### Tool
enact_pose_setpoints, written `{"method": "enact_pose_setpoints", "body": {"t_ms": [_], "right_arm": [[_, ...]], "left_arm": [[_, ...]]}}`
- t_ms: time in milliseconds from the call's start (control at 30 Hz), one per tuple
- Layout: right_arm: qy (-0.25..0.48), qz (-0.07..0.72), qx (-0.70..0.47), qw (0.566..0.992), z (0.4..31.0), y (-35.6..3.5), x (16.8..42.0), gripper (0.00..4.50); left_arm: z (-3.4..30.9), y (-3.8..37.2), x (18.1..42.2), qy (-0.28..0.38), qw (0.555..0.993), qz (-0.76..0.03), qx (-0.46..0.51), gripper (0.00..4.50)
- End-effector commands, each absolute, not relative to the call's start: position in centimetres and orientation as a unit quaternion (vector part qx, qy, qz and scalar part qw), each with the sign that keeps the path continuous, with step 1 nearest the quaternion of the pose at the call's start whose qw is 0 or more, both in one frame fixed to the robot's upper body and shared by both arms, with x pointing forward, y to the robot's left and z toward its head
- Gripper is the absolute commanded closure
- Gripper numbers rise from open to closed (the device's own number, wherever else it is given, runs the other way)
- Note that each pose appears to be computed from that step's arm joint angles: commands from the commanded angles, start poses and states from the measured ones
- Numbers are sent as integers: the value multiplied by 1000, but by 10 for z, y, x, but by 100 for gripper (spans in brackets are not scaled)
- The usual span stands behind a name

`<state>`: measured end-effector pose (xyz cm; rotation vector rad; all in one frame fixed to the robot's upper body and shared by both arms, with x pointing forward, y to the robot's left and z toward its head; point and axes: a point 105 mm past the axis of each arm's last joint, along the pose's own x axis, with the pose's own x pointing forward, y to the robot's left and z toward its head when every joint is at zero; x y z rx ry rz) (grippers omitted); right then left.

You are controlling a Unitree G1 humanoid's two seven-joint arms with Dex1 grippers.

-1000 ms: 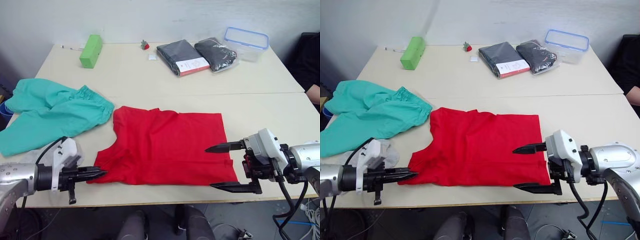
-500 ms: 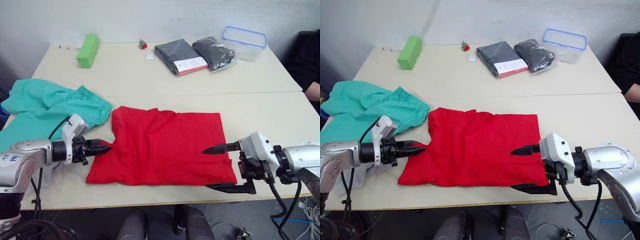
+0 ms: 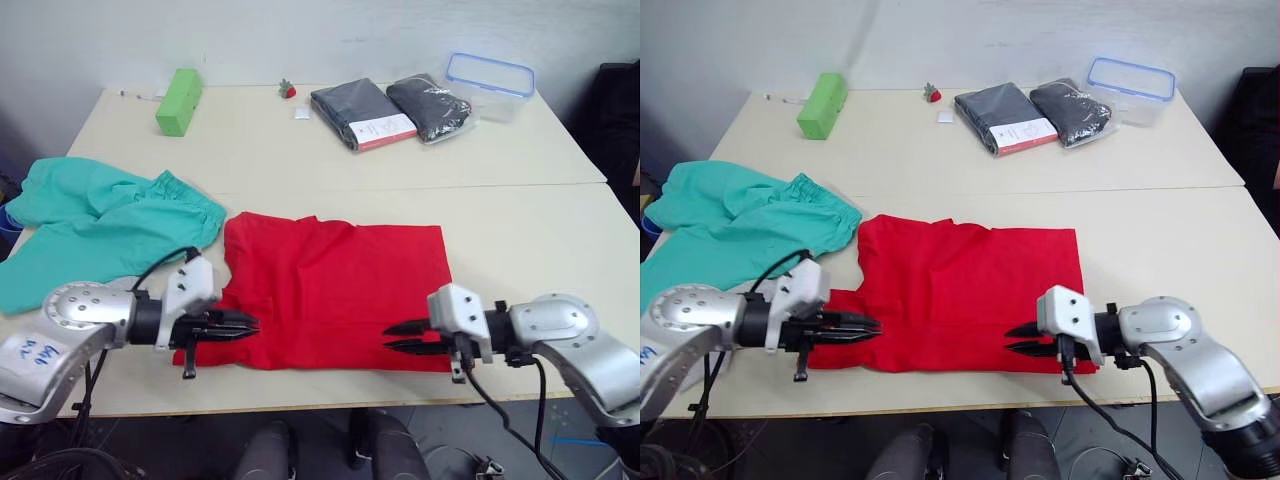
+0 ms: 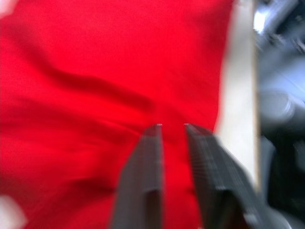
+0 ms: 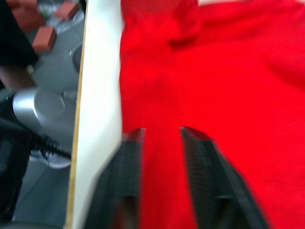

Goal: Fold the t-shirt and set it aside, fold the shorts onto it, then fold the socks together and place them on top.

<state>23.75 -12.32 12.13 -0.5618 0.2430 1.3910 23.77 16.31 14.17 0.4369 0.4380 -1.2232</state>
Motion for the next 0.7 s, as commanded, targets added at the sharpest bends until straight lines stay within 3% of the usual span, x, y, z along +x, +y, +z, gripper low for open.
{"method": "enact_pose_setpoints", "body": {"t_ms": [33,300,433,700], "right_arm": [[92,638,-280,711,112,-114,242,447],[142,610,-312,714,78,-120,252,447],[180,586,-318,723,71,-153,248,447],[239,515,-329,755,85,-232,238,447]], "left_arm": [[131,168,245,205,765,-555,255,450],[94,184,248,263,740,-538,306,450],[85,193,244,280,732,-533,319,450],[77,209,244,287,749,-505,318,450]]}}
